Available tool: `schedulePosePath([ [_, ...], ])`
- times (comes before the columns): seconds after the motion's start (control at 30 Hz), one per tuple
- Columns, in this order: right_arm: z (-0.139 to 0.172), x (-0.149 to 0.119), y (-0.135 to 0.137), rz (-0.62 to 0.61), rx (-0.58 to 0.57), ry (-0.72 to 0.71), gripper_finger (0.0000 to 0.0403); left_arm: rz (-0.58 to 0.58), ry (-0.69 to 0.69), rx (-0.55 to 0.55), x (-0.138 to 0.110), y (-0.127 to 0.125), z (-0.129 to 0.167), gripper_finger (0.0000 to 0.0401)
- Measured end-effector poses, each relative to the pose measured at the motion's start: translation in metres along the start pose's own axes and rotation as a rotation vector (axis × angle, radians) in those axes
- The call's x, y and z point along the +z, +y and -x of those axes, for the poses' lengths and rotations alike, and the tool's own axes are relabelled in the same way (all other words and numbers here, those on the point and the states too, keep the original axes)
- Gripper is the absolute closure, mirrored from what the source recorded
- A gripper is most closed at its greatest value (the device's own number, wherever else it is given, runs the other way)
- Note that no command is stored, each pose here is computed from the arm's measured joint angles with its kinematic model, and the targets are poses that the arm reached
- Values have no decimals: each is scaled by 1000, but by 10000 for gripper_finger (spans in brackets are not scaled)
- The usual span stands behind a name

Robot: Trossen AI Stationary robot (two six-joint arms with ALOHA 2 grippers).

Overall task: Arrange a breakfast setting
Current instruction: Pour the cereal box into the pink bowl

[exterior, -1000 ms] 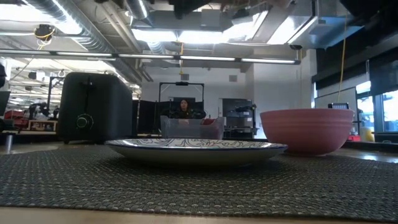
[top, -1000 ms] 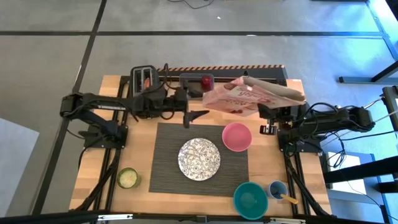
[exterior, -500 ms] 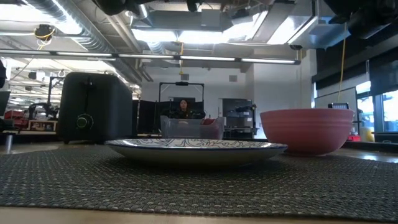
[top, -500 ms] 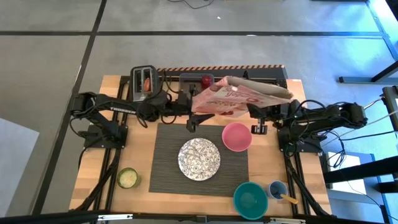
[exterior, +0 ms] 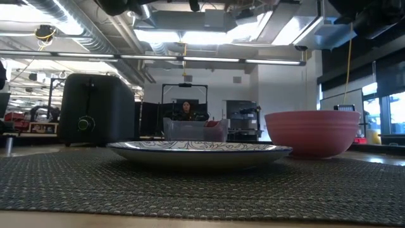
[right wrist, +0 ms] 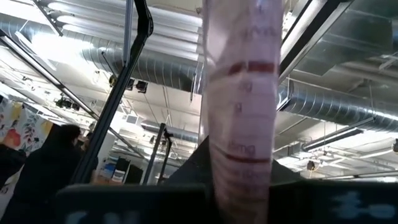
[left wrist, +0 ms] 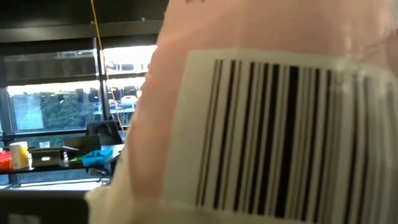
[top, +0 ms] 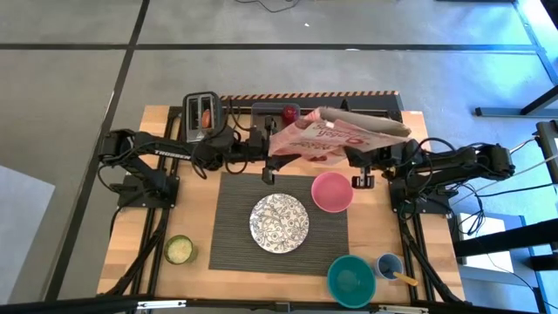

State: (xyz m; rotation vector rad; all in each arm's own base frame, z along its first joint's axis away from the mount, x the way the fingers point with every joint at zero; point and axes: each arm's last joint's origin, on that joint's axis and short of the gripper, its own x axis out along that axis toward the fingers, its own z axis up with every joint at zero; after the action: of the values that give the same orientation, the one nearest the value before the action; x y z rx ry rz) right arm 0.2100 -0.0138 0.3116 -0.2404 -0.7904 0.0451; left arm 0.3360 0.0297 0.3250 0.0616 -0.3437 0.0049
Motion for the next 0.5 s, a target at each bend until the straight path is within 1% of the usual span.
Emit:
schedulePosePath([
  [0.17, 0, -2, 0, -9, 3, 21, 305, 8, 11, 0, -1, 0, 0, 225],
  [0.3, 1, -1, 0, -13, 15, 80, 254, 10, 24, 0, 4, 0, 2, 227],
  [0.4, 4, 5, 0, -3, 6, 158, 228, 2, 49, 4, 15, 0, 8, 227],
  [0.5, 9, 17, -1, 26, 15, 230, 215, -4, 68, 7, 29, 1, 15, 228],
])
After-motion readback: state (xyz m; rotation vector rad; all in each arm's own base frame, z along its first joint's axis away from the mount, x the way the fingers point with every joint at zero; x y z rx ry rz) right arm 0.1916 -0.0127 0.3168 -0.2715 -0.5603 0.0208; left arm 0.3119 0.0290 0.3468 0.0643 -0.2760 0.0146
